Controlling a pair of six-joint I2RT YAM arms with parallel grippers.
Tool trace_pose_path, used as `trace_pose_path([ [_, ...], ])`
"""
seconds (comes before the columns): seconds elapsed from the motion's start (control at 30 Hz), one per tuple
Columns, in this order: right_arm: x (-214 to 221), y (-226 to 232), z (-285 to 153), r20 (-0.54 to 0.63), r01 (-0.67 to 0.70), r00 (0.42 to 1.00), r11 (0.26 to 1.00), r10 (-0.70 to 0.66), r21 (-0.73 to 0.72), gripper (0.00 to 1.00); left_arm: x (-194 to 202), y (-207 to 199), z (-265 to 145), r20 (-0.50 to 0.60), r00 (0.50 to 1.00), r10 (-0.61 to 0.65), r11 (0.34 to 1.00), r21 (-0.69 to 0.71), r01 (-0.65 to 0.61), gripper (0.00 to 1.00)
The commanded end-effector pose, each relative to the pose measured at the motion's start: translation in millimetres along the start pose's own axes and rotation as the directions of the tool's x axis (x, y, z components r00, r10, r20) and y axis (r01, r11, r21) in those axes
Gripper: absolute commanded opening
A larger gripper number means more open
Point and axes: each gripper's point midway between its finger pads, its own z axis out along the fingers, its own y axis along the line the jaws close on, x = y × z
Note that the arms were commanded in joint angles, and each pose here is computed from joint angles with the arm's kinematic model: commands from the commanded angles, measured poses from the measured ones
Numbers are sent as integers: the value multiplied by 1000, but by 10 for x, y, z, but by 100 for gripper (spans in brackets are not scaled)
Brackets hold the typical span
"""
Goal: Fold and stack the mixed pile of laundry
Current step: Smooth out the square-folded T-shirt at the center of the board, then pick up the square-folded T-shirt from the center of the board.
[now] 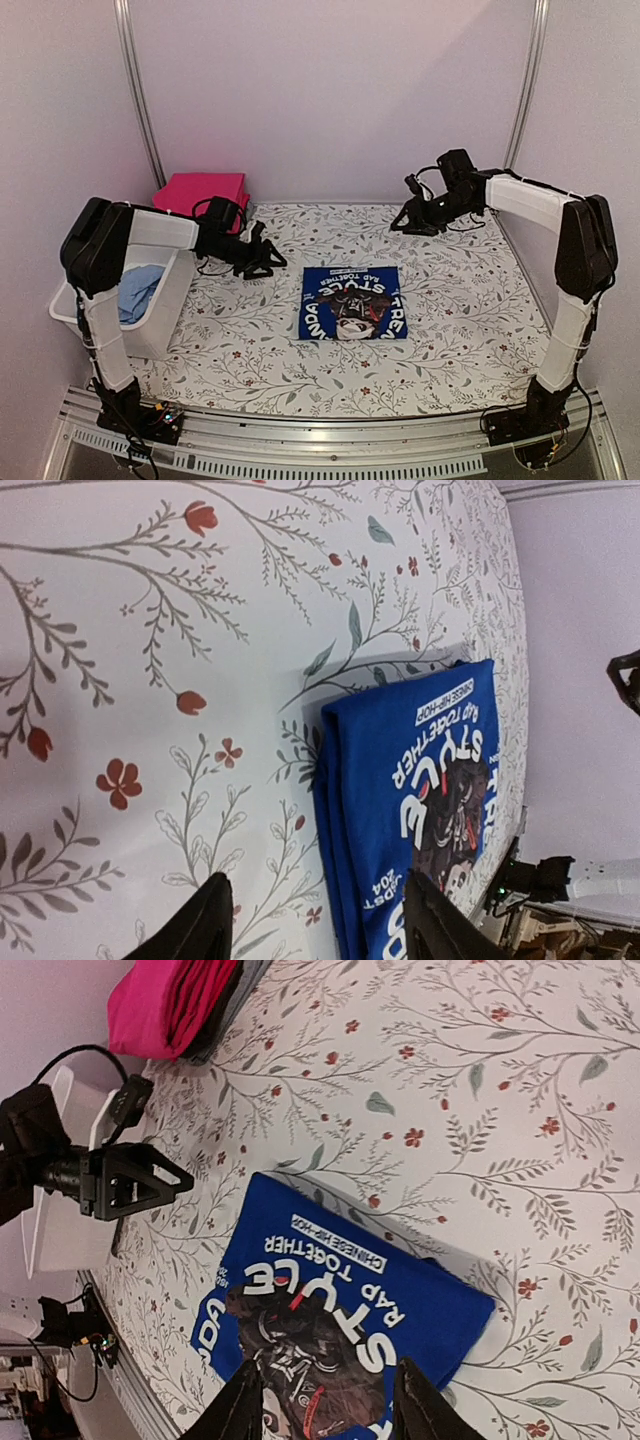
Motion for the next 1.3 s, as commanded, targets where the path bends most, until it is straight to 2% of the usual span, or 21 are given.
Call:
trace_pose_path([
  [0.0, 520, 784, 211, -108, 233, 966, 972, -234, -17, 42, 214, -16, -63, -10, 999, -36, 999, 35, 37, 58],
  [0.23, 1171, 1518, 754, -236, 428, 867, 899, -439, -97, 32, 342, 37, -50, -18, 997, -73, 996, 48, 73, 58],
  [0.43, 1700, 1753, 1189, -347, 549, 759, 828, -551, -115, 28, 347, 59, -52, -15, 997, -75, 996, 39, 76, 58],
  [0.63, 1833, 1768, 1437, -375, 569, 741, 817, -557, -88, 26, 328, 39, -46, -11, 997, -73, 996, 49, 74, 58],
  [0.8, 2013, 1591, 1637, -444, 597, 707, 801, -551, -44, 26, 329, 49, -42, -13, 998, -65, 997, 42, 65, 58],
  [1.1, 2420, 1336, 1900, -539, 611, 650, 790, -536, -49, 37, 342, 70, -28, -19, 998, -64, 997, 39, 65, 58],
  [1.2, 2325, 1396, 1831, -527, 616, 657, 787, -539, -37, 39, 377, 22, -58, -25, 999, -33, 998, 50, 34, 58],
  [1.27, 2103, 1525, 1717, -473, 598, 695, 801, -541, -36, 43, 412, -16, -99, -22, 1000, -5, 998, 55, 7, 58],
])
